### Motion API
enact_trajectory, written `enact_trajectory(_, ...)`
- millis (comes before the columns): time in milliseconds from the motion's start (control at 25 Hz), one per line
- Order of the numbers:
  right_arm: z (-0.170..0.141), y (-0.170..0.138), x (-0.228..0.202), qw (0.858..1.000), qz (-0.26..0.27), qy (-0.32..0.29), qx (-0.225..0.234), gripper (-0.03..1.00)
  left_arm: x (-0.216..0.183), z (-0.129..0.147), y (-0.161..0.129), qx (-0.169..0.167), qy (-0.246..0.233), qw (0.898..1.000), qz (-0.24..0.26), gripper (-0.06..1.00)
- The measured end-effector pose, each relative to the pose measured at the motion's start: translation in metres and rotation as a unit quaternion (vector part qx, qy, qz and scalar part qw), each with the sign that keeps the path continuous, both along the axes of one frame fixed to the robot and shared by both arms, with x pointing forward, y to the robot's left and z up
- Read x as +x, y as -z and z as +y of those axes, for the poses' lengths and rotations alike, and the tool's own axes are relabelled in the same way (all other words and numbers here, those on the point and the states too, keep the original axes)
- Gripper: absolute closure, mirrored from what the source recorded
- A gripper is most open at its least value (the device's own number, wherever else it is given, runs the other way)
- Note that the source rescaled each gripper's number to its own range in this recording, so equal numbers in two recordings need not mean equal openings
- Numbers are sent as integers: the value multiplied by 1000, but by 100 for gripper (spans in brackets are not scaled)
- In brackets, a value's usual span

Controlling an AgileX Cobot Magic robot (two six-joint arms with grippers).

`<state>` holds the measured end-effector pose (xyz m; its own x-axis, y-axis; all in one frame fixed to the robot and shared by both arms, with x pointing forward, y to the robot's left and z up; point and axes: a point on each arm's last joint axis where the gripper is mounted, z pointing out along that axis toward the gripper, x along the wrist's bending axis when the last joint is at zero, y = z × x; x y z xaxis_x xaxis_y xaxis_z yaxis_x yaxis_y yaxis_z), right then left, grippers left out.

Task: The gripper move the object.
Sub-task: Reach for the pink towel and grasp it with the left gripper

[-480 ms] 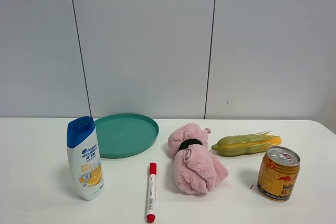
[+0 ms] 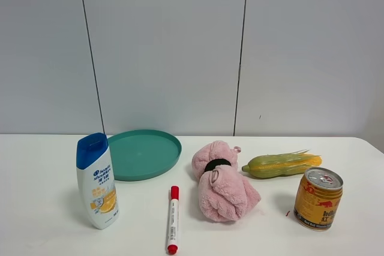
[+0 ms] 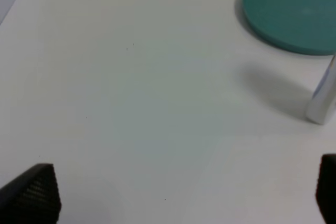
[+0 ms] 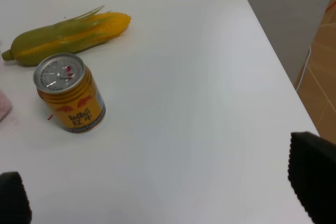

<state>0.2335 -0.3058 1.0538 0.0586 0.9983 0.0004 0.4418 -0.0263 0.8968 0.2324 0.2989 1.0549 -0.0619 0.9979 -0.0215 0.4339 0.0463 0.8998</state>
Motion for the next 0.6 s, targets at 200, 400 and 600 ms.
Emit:
enact_trajectory(200,0,0,0,1000,0,0,0,-3,0,0,0,0,0,1000,0,-5)
enact_trajectory(400,0,0,0,1000,0,0,0,-3,0,0,0,0,0,1000,0,-5)
enact_trajectory(600,0,0,0,1000,0,0,0,-3,0,0,0,0,0,1000,0,-5)
